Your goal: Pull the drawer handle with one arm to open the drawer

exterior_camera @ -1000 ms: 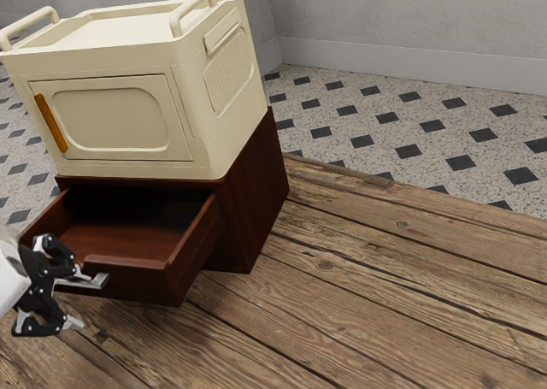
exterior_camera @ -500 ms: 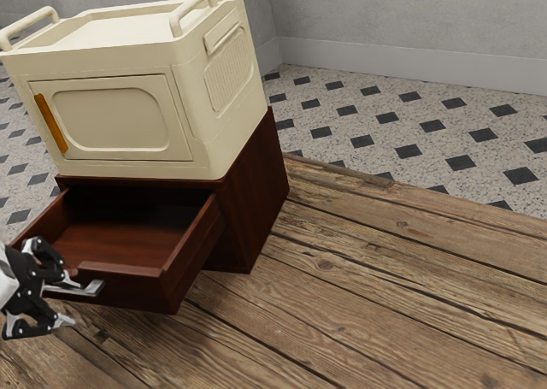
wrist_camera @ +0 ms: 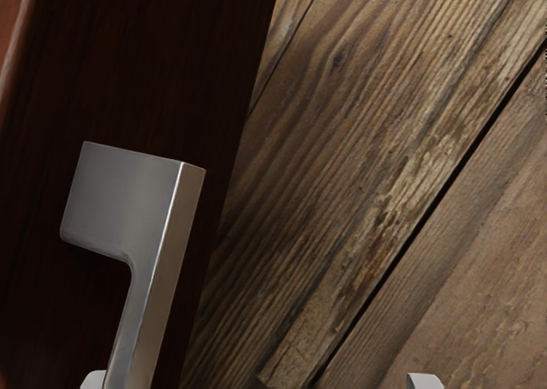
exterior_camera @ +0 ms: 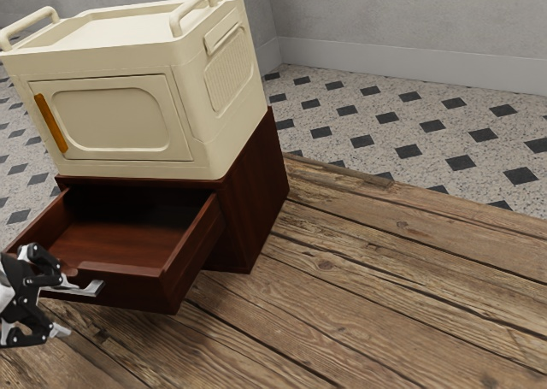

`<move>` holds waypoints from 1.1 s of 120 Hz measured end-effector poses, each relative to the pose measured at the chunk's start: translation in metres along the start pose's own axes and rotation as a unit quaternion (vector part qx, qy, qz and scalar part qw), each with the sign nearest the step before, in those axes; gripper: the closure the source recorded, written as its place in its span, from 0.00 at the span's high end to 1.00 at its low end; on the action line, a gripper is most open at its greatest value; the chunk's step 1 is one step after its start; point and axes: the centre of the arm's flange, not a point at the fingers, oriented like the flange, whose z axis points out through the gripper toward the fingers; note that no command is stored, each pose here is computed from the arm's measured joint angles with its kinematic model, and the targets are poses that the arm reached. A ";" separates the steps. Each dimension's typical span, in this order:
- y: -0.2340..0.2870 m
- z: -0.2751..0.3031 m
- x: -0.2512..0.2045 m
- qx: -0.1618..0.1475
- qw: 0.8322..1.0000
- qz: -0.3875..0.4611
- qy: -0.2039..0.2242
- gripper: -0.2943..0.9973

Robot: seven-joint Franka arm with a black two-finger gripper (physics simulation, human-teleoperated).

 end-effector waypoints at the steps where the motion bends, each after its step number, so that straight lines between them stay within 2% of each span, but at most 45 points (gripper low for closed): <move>1: 0.000 0.000 0.000 0.000 1.000 0.000 0.000 0.48; 81: -0.007 -0.016 0.000 0.031 0.999 -0.007 0.011 0.36; 94: -0.008 -0.018 -0.001 0.033 0.999 -0.008 0.012 0.39; 132: -0.006 -0.030 0.010 0.043 0.999 0.005 0.011 0.39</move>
